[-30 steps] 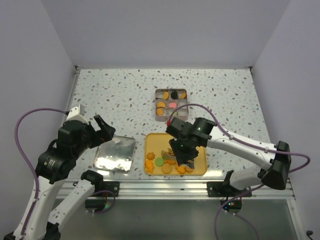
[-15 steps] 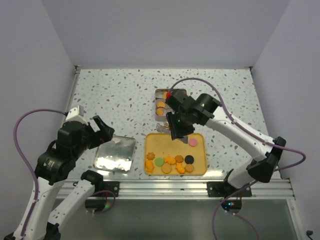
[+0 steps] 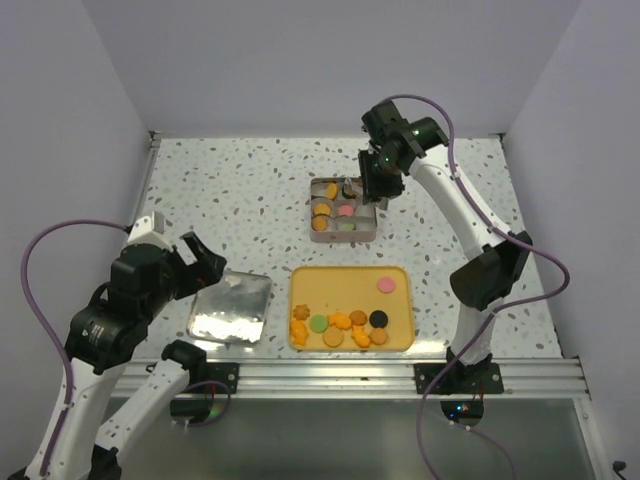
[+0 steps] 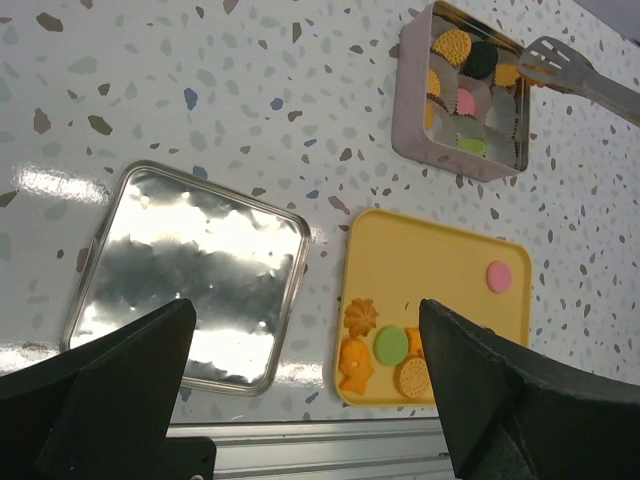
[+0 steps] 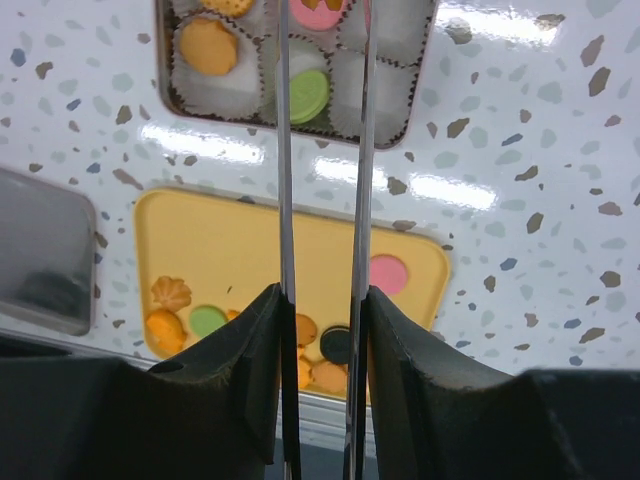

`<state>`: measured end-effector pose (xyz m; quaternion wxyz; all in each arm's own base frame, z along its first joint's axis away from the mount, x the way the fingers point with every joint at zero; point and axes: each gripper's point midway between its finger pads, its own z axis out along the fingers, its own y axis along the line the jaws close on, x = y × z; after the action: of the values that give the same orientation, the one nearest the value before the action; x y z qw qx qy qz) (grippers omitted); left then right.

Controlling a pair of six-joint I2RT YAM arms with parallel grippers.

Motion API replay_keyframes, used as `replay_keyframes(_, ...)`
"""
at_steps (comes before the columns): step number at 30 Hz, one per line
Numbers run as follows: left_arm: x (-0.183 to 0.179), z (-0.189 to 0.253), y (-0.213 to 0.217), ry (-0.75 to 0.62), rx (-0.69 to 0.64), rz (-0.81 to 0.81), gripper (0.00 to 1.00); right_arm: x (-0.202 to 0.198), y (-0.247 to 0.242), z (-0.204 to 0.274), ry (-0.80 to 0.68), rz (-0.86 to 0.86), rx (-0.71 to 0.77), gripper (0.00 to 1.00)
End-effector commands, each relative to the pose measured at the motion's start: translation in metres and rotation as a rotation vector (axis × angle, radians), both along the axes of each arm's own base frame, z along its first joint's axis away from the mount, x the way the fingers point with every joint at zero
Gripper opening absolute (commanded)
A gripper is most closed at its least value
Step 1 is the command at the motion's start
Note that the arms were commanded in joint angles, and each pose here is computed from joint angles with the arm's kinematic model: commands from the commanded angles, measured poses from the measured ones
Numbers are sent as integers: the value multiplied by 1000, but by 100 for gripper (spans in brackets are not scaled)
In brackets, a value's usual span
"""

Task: Pack the cookies

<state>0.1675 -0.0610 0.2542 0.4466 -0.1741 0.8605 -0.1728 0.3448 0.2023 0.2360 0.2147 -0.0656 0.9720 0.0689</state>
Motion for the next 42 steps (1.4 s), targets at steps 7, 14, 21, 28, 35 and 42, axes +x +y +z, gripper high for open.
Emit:
replay_keyframes(7,-1,15,7,-57,27,9,100,14,-32,-12,17,-3,-65,34)
replay_keyframes(14,7,10,3,-40,75,-38,100,20,-31,-30,43,-19,-68,35)
replay_keyframes(21,24,9,-5,-29,107,-76,100,27,-32,-35,44,-31,-76,39)
replay_keyframes(28,35,9,-13,-34,110,-100,100,32,-33,-36,43,-39,-85,45)
replay_keyframes(35,34,9,-10,-38,118,-97,100,34,-31,-29,31,-40,-73,46)
replay_keyframes(42,30,7,-9,-34,109,-90,100,26,-31,-4,-14,-39,-29,45)
